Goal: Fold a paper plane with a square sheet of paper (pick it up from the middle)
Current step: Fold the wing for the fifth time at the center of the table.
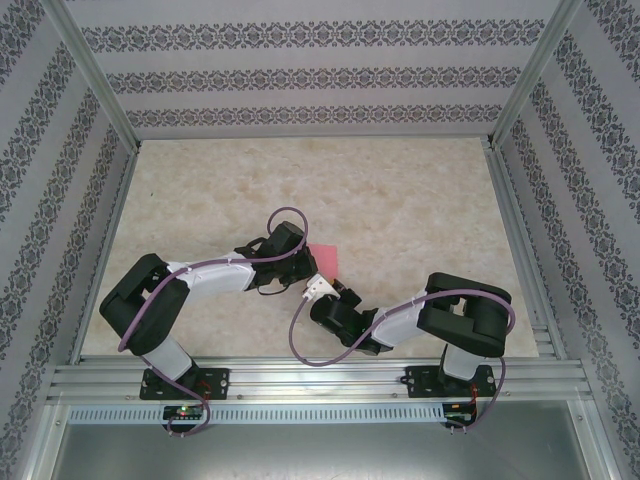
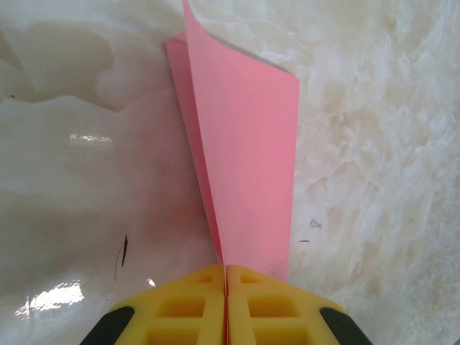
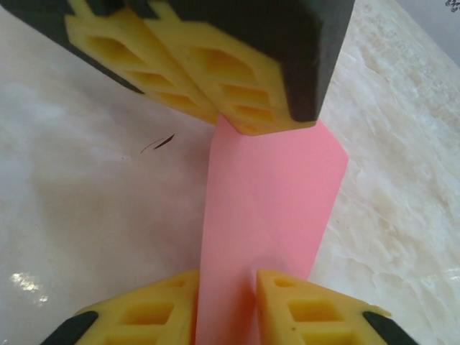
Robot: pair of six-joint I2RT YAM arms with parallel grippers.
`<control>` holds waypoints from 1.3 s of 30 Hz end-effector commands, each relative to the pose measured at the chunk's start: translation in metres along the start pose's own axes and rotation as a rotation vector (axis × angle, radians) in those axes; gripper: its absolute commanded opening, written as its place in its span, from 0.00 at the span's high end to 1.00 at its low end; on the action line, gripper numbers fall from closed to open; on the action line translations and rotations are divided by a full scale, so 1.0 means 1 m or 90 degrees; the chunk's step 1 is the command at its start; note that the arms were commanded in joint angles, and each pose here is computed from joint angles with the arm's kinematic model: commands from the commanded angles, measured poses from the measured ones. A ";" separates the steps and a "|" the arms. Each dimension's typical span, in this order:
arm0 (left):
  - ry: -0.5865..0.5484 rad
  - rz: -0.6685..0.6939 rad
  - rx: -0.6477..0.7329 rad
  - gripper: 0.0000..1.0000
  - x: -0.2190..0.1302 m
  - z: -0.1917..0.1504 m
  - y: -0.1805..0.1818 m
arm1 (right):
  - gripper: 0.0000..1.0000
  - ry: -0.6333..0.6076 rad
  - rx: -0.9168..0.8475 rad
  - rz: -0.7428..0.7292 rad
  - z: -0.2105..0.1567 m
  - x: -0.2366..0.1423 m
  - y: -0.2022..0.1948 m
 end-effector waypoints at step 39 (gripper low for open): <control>-0.127 0.075 -0.026 0.35 -0.067 -0.003 0.011 | 0.97 0.011 0.492 0.311 0.008 0.018 -0.037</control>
Point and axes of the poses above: each hand's point on the last joint's axis, 136 mm out from that joint toward the fingers, its own x axis out along the fingers, its own y axis along the line the jaws close on, z = x × y, the point moved 10 cm from there along -x, back along the fingers, and after that the axes turned 14 degrees about x, right-handed, at the moved point
